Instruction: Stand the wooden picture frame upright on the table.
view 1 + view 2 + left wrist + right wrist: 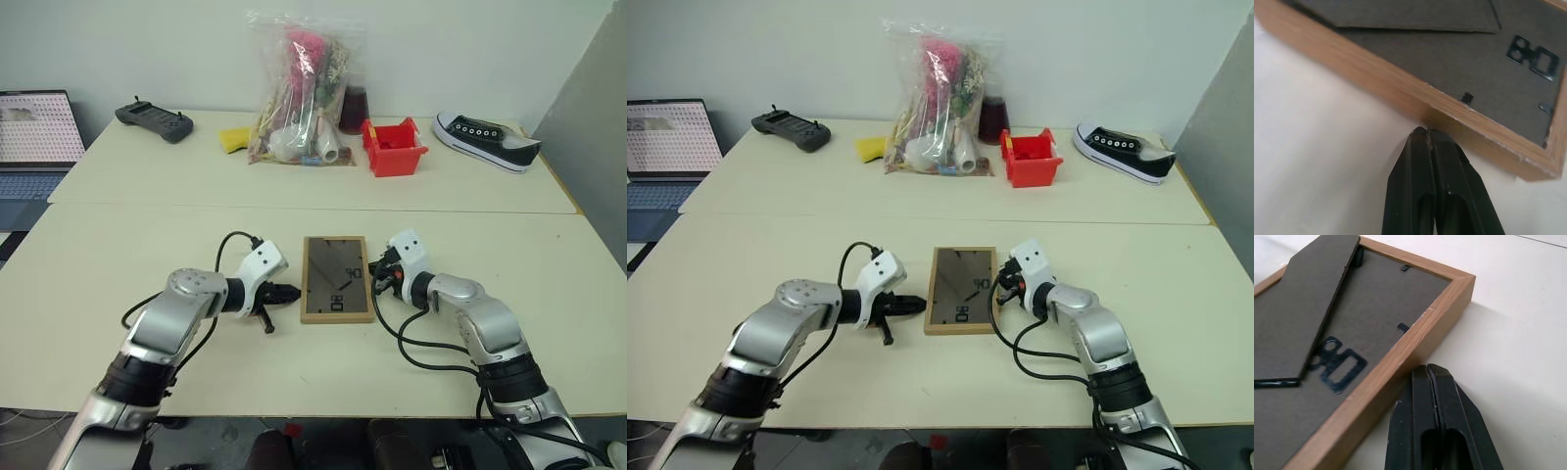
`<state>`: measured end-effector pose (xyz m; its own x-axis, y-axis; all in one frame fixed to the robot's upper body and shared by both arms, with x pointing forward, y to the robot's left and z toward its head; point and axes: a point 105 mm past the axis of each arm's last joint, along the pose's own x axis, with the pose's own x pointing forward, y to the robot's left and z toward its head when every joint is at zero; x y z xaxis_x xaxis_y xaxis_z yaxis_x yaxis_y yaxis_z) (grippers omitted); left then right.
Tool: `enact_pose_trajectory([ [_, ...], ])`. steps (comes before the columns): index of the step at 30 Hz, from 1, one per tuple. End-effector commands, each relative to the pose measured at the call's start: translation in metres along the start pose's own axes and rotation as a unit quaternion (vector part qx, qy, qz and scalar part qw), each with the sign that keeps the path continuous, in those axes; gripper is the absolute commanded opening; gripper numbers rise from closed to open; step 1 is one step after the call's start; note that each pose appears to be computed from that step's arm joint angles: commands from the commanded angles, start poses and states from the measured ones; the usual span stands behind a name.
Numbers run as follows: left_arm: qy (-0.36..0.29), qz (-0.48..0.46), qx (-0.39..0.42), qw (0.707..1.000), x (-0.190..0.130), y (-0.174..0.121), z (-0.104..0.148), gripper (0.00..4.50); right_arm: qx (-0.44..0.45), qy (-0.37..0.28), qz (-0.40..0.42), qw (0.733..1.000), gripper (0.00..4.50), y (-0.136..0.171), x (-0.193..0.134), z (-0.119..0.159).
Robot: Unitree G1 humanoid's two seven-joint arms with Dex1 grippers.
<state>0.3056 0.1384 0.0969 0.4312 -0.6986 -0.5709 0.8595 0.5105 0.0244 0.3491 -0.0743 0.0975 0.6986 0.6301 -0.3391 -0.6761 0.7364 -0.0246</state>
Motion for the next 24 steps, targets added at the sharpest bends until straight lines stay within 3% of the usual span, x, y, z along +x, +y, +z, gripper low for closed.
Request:
enact_pose_trajectory([
  [1,-0.003,-0.018,0.004,1.0,-0.013,-0.013,0.004,0.03,-0.022,-0.006,0.036,0.999,0.0,0.013,-0.003,0.005],
  [7,0.02,0.009,-0.001,1.0,-0.03,-0.003,-0.014,0.03,-0.092,0.02,-0.011,0.996,0.0,-0.019,-0.015,-0.004],
  [9,0.003,0.003,-0.039,0.999,-0.04,-0.002,-0.015,0.03,-0.108,0.015,-0.02,0.994,0.0,-0.029,-0.021,-0.002],
  [12,-0.06,-0.047,-0.164,0.984,-0.053,-0.008,-0.003,0.58,-0.104,-0.004,-0.017,0.994,0.0,-0.035,-0.024,0.004],
  [17,-0.104,-0.136,-0.381,0.909,-0.065,-0.012,0.007,1.6,-0.103,-0.002,-0.004,0.995,0.0,-0.038,-0.021,0.001],
  [20,-0.096,-0.171,-0.427,0.883,-0.063,-0.018,0.0,2.33,-0.105,-0.006,0.001,0.994,0.0,-0.036,-0.017,0.001],
  [24,-0.084,-0.159,-0.467,0.866,-0.051,-0.019,-0.013,2.99,-0.104,-0.015,0.015,0.994,0.0,-0.026,-0.012,0.004],
])
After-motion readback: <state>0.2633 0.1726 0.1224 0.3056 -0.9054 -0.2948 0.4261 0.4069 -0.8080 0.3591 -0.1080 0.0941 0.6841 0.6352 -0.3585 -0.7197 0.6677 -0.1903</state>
